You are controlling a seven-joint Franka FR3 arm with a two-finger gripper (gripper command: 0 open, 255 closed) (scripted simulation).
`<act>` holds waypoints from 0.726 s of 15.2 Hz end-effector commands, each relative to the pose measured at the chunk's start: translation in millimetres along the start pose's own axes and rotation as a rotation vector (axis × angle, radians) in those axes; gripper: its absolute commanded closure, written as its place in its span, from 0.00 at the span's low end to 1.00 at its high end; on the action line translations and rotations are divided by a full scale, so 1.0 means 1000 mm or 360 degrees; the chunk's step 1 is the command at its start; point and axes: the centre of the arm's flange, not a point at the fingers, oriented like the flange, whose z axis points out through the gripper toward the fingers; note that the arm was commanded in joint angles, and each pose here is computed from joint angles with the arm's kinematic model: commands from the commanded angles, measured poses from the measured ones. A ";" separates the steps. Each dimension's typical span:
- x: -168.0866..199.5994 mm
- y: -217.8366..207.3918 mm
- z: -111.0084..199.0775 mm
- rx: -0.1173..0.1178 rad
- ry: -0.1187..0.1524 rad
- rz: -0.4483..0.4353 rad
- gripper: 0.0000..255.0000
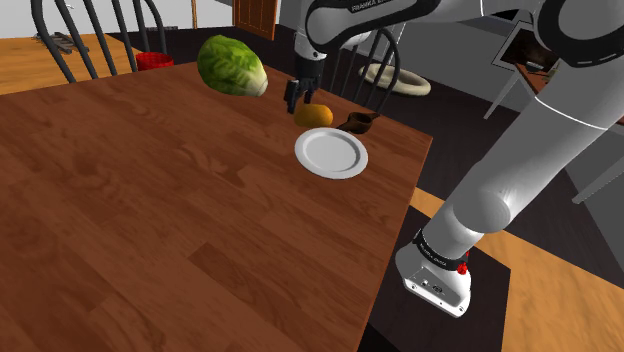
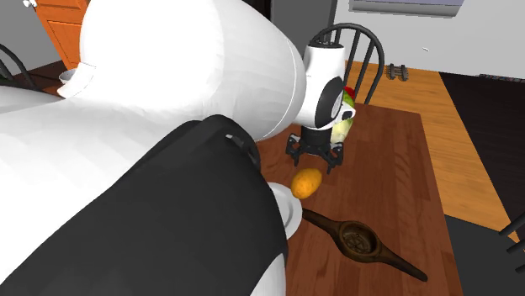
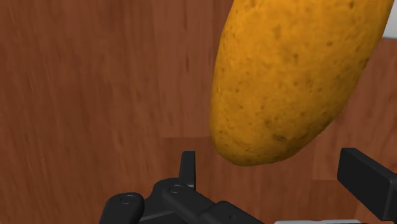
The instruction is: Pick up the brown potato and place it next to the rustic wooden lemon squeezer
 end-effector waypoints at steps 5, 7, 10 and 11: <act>-0.001 0.001 -0.044 0.0000 -0.0001 0.0000 0.00; -0.001 0.001 -0.044 0.0000 -0.0001 0.0000 0.00; -0.001 0.001 -0.044 0.0000 -0.0001 0.0000 0.00; -0.001 0.001 -0.044 0.0000 -0.0001 0.0000 0.00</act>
